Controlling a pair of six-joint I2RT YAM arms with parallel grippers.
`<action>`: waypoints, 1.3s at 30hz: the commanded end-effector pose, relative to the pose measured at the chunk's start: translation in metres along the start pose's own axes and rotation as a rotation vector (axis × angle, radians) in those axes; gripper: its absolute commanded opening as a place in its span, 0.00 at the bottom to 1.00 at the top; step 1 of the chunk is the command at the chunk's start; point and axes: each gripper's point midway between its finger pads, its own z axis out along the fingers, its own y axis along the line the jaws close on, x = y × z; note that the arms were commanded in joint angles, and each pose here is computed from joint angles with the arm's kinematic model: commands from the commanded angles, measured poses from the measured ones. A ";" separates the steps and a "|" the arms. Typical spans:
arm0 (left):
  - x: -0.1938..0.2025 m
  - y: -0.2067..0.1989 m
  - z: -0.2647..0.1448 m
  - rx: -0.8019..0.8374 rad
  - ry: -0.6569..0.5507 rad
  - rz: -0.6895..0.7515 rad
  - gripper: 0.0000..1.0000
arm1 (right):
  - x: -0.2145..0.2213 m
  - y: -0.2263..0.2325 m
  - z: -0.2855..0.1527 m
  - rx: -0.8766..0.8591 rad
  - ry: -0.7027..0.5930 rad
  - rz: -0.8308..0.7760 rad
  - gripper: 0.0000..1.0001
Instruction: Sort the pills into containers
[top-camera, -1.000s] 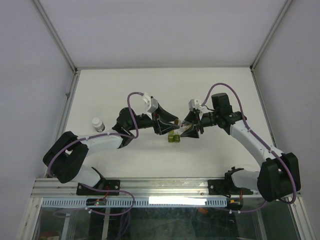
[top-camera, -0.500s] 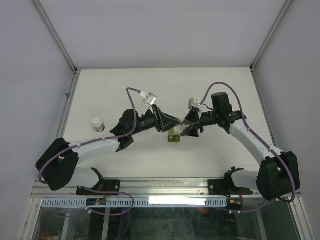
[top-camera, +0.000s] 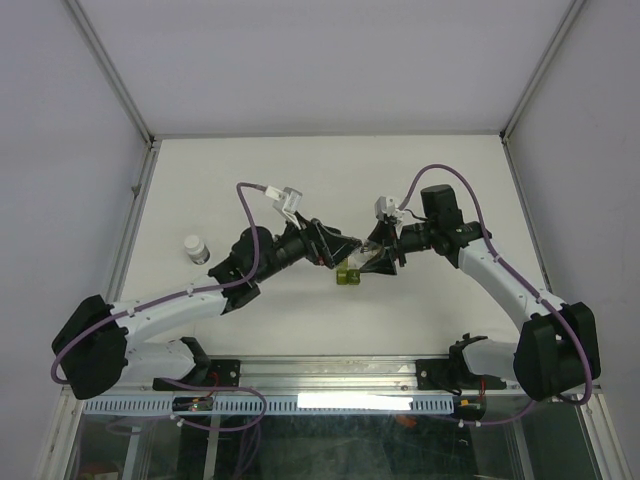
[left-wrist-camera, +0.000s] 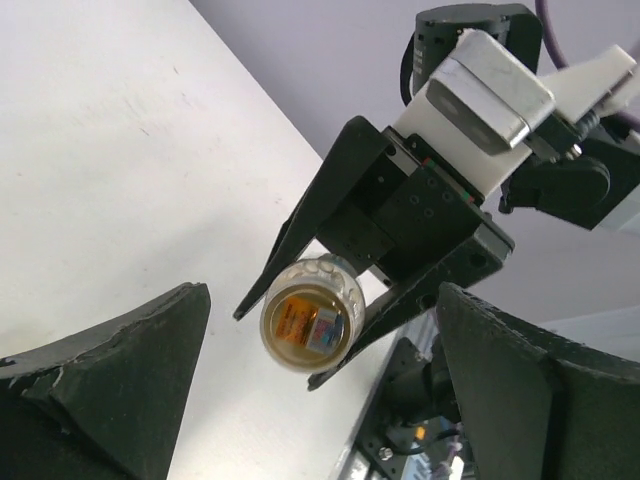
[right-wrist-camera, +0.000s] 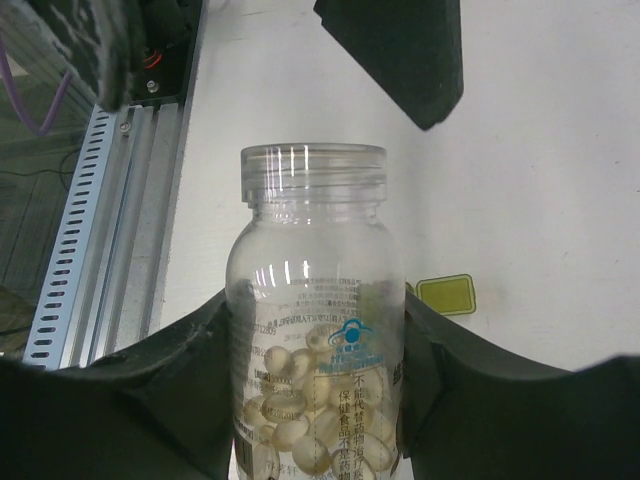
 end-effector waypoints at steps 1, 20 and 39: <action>-0.022 -0.009 -0.019 0.048 -0.107 0.218 0.99 | -0.027 -0.001 -0.001 -0.016 -0.051 -0.080 0.00; 0.007 -0.016 -0.017 0.516 0.014 0.833 0.99 | -0.026 0.002 -0.001 -0.029 -0.053 -0.081 0.00; 0.000 -0.010 0.005 0.537 0.055 0.699 0.54 | -0.027 0.003 -0.001 -0.033 -0.056 -0.087 0.00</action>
